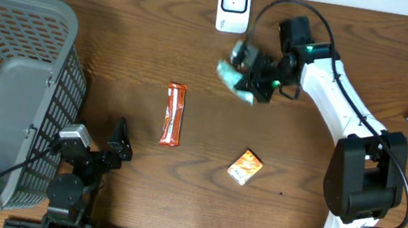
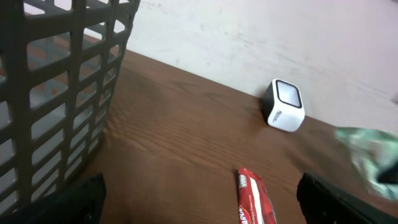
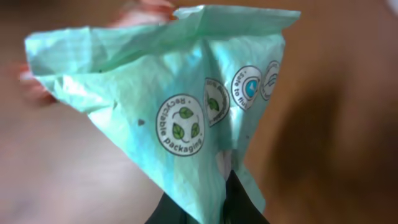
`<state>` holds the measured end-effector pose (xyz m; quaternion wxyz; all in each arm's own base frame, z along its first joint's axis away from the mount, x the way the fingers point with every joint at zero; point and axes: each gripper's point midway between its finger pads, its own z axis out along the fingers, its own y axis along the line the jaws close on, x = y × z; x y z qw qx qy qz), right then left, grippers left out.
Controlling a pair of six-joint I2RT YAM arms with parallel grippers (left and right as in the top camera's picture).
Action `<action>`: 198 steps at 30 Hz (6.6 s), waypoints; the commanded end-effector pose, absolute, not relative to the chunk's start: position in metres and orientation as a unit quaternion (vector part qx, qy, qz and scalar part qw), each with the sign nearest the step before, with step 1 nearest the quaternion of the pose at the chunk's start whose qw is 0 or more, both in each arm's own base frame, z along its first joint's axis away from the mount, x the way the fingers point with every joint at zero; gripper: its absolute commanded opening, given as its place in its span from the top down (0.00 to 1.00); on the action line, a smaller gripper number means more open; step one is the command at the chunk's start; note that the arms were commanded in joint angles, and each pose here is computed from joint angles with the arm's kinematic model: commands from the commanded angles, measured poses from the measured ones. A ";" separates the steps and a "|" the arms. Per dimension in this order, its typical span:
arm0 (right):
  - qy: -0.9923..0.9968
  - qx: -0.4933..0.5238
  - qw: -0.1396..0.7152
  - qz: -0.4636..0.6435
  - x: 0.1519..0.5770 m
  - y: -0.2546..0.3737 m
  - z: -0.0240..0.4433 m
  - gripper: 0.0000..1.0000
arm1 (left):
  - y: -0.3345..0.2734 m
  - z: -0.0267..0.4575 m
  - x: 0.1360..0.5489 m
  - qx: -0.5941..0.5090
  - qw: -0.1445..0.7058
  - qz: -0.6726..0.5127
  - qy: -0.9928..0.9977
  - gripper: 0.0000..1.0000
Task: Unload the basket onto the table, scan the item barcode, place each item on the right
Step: 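Hold the wipes packet up against the white scanner, then carry the wipes packet to the right edge and release it, then lower the right gripper and grasp the small orange packet, then raise the orange packet to the white scanner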
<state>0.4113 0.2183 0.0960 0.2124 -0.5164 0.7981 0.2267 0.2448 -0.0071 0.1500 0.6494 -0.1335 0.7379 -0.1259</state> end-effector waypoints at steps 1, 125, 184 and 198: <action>0.905 -0.365 0.212 0.053 0.457 0.176 0.085 0.99 | -0.004 0.132 0.244 -0.141 0.631 -0.117 0.754 0.02; 0.977 0.111 0.102 0.154 0.224 0.166 0.046 0.47 | -0.004 0.132 0.244 -0.141 0.631 -0.117 0.754 0.02; 0.617 -0.372 0.233 0.654 0.219 0.228 0.169 0.99 | -0.004 0.132 0.244 -0.141 0.631 -0.117 0.754 0.02; 0.682 -0.422 0.504 0.319 0.343 0.224 0.153 0.99 | -0.004 0.132 0.244 -0.141 0.631 -0.117 0.754 0.02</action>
